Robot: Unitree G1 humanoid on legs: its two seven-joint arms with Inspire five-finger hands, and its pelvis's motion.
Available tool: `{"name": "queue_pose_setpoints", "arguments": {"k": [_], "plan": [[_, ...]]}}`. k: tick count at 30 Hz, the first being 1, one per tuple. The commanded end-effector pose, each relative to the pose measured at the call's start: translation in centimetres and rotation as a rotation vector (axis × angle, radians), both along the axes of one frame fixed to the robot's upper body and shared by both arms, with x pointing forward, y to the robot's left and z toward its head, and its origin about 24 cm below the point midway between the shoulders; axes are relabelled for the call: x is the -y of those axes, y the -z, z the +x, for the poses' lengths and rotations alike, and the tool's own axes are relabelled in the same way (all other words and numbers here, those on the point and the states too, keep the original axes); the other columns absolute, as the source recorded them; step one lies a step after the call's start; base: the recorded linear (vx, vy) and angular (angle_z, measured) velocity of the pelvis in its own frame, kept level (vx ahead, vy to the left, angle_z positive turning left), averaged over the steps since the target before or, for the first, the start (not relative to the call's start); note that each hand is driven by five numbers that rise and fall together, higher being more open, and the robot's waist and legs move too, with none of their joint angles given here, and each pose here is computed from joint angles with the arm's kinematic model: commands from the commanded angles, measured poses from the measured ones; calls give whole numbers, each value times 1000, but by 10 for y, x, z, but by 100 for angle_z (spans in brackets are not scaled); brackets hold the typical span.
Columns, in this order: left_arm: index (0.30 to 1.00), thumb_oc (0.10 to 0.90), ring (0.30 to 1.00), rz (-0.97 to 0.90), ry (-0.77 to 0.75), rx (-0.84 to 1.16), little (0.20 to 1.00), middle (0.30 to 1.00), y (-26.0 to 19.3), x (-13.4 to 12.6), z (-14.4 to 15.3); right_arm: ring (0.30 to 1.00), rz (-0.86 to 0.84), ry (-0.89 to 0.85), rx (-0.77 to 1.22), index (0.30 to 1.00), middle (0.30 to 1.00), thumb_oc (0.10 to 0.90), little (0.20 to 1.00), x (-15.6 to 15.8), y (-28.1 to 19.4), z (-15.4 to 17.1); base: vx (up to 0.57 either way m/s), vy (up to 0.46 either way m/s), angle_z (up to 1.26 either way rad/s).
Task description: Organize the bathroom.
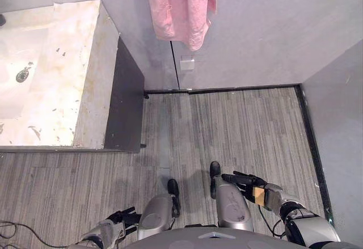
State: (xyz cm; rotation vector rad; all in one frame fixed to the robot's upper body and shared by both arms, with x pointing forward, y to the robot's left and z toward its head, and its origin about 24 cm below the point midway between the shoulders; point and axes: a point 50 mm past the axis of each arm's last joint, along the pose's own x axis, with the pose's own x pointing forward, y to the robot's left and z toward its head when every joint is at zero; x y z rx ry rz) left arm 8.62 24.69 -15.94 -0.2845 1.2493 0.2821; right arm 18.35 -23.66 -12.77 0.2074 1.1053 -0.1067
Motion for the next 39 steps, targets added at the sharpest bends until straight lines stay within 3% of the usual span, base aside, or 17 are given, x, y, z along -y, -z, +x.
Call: {"name": "queue_pose_setpoints", "arguments": {"k": [1, 9, 16, 29, 39], "plan": [[900, 800, 900, -5, 15, 37, 900, 900, 0, 4, 1, 900, -58, -58, -420, 900, 900, 800, 900, 5, 36, -120, 233, -310, 35], [900, 800, 900, 21, 132, 0, 900, 900, 0, 1, -1, 900, -54, 25, -367, 900, 900, 800, 900, 14, 32, -109, 221, 0, 30], [900, 800, 900, 47, 108, -37, 900, 900, 1, -1, -6, 900, -58, -15, -346, 900, 900, 800, 900, 3, 35, -108, 162, 67, -58], [900, 800, 900, 48, 37, 10, 900, 900, 0, -3, -6, 900, -131, -73, -370, 900, 900, 800, 900, 12, 34, -112, 49, 47, -33], [900, 800, 900, 39, 99, 64, 900, 900, -3, -1, 6, 900, -134, -54, -294, 900, 900, 800, 900, 10, 31, -94, 181, -272, 13]]}}
